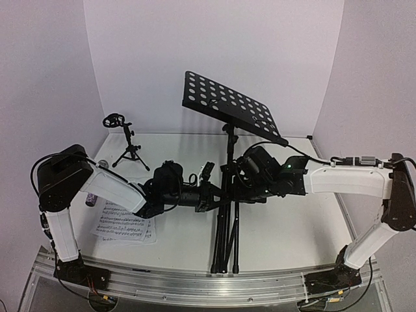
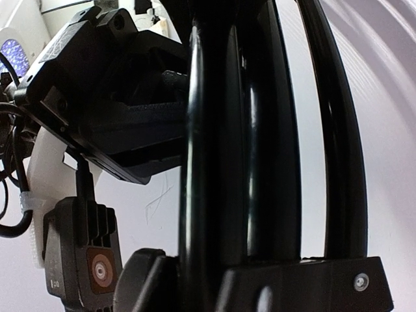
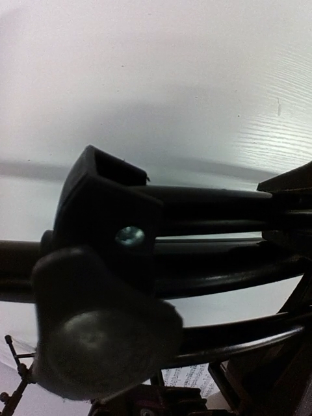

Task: Pack up the instrument practice props

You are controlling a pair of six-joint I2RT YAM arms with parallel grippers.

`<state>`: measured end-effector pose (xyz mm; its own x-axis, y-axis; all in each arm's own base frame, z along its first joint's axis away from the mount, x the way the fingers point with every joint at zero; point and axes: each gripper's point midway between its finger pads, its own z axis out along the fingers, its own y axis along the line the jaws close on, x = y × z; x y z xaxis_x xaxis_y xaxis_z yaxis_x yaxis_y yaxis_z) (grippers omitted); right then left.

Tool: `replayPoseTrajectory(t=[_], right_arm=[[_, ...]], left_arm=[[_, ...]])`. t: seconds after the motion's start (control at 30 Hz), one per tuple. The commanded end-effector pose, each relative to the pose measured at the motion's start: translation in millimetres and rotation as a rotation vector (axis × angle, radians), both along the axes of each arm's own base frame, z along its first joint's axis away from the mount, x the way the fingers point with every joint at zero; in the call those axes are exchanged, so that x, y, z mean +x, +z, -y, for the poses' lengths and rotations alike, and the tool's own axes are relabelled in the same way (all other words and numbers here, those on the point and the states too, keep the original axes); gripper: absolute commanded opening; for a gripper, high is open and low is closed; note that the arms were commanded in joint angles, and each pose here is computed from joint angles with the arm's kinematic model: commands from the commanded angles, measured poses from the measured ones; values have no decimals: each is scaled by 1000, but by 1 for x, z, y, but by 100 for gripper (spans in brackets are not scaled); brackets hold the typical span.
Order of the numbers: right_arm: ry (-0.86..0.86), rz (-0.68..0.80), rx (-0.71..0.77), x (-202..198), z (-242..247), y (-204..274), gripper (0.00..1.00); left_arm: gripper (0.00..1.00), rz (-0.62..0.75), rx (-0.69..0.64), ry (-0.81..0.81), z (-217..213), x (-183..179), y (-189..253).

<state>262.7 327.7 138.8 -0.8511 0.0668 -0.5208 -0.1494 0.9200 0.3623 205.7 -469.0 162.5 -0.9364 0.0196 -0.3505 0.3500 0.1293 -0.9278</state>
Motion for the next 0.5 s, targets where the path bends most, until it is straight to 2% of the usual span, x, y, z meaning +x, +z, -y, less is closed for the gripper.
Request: replayPoseTrajectory(t=[0.0,0.2,0.47], right_arm=[[55,174,375,12,-74,86,0],[7,67,310,11,-74,33,0],[-54,-21,252,17,-71,-9,0]], left_arm=[[0,38,-137,-113,10,-41,31],[0,-153,-21,-51,-8,-43,-21],[0,-296,89,35,-27,-39,-65]])
